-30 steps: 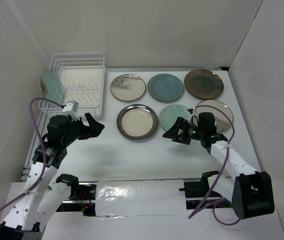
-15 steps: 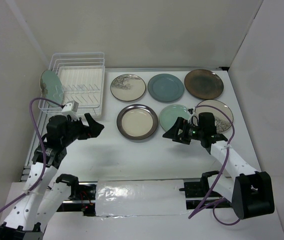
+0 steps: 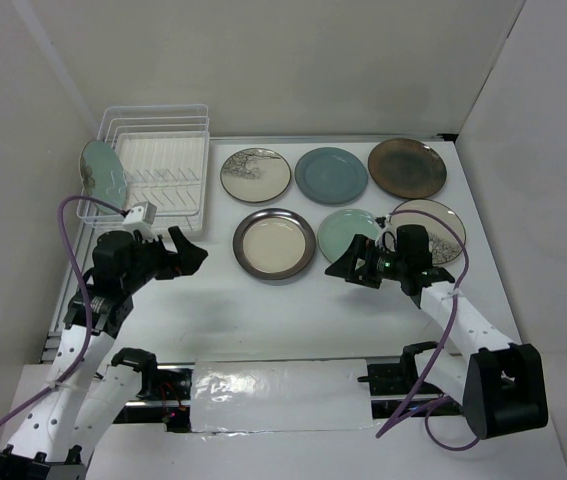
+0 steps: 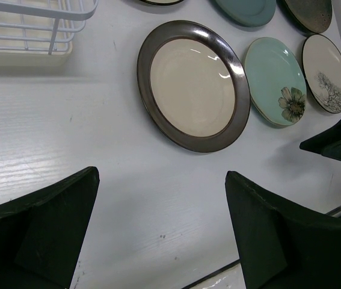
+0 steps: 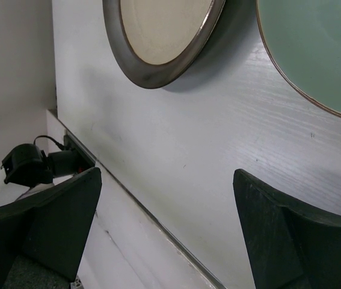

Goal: Load the plates into the dish rack

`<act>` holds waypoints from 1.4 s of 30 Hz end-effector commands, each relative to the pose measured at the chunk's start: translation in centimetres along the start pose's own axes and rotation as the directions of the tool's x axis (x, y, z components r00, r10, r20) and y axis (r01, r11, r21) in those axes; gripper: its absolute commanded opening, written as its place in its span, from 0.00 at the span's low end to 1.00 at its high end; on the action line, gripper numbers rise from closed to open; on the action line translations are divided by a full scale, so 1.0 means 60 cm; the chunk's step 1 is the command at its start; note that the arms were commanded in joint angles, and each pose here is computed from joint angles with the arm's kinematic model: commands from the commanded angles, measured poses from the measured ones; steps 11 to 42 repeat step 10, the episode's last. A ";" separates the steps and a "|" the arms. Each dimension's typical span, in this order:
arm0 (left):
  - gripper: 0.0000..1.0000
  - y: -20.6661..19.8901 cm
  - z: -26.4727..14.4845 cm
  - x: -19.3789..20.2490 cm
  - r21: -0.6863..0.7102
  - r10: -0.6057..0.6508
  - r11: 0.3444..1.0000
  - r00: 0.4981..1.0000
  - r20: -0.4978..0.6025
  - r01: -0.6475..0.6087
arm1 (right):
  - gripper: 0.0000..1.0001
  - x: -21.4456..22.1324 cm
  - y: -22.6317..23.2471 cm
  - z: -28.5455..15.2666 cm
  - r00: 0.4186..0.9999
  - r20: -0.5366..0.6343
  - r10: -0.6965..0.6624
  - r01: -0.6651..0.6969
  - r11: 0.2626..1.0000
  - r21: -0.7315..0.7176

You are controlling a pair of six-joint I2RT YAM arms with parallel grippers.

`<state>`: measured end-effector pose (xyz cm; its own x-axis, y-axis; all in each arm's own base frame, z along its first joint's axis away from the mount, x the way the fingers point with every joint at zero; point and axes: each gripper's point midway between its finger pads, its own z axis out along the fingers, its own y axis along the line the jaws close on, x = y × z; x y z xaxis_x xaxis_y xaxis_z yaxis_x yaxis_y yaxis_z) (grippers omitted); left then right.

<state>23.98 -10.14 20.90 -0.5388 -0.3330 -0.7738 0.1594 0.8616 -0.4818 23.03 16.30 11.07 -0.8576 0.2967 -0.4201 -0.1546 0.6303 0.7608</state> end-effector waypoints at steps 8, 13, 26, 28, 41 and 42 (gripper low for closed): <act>0.98 -0.009 -0.003 -0.013 0.033 0.035 0.999 0.998 0.042 -0.037 | 0.99 -0.018 0.004 -0.008 0.998 0.048 -0.051 0.050 0.999 0.011; 0.98 -0.009 -0.003 -0.013 0.033 0.035 0.999 0.998 0.043 -0.037 | 0.99 -0.018 0.003 -0.008 0.997 0.048 -0.060 0.059 0.998 0.012; 0.98 -0.009 -0.003 -0.013 0.033 0.035 0.999 0.998 0.043 -0.037 | 0.99 -0.018 0.003 -0.008 0.997 0.048 -0.060 0.059 0.998 0.012; 0.98 -0.009 -0.003 -0.013 0.033 0.035 0.999 0.998 0.043 -0.037 | 0.99 -0.018 0.003 -0.008 0.997 0.048 -0.060 0.059 0.998 0.012; 0.98 -0.009 -0.003 -0.013 0.033 0.035 0.999 0.998 0.043 -0.037 | 0.99 -0.018 0.003 -0.008 0.997 0.048 -0.060 0.059 0.998 0.012; 0.98 -0.009 -0.003 -0.013 0.033 0.035 0.999 0.998 0.043 -0.037 | 0.99 -0.018 0.003 -0.008 0.997 0.048 -0.060 0.059 0.998 0.012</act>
